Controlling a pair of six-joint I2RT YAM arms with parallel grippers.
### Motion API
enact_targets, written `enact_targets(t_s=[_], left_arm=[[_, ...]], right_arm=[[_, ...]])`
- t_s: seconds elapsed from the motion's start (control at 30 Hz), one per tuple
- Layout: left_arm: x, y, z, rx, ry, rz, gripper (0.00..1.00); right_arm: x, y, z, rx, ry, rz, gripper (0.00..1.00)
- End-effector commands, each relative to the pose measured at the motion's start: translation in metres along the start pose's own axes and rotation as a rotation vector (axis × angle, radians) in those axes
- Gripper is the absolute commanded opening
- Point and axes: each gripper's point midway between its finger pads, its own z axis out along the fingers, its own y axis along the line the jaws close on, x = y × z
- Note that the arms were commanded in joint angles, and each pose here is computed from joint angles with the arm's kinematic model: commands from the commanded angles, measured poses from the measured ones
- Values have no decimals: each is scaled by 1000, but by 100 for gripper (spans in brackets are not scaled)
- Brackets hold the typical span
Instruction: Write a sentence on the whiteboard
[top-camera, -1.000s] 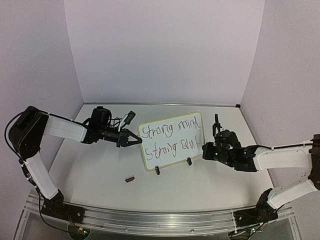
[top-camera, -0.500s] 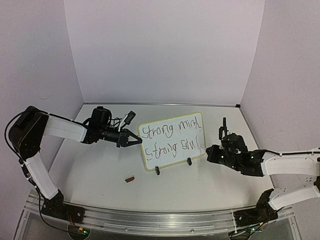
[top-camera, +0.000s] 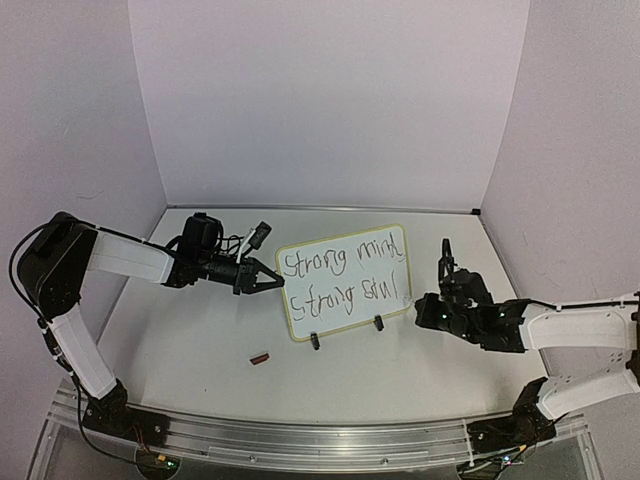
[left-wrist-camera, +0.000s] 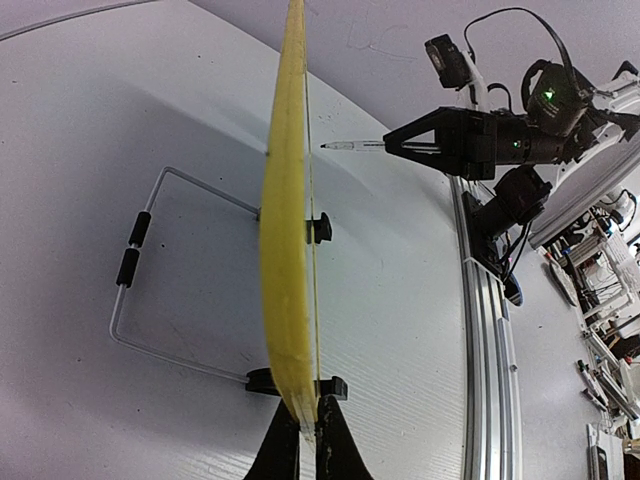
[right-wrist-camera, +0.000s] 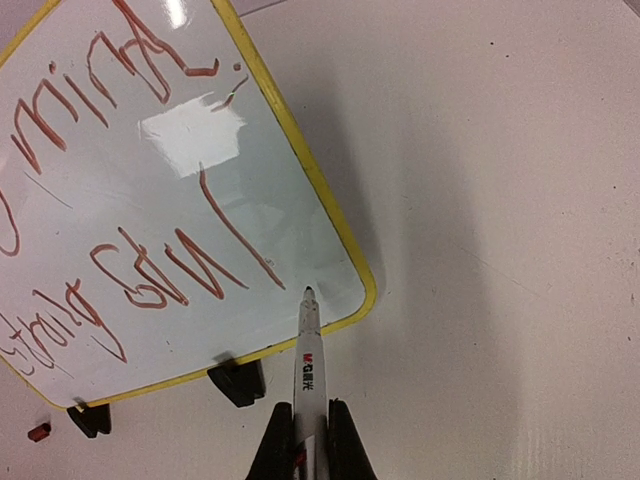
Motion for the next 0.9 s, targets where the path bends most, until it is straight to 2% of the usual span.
enact_targets(t_s=[0.0,0.87], left_arm=[[11,2,2,-19,31,7,0],[11,1,1,-20,31,7,0]], right_arm=[[-16,10,1,-1,-42,-7,0],[-15,15,14,9,-38,-21,0]])
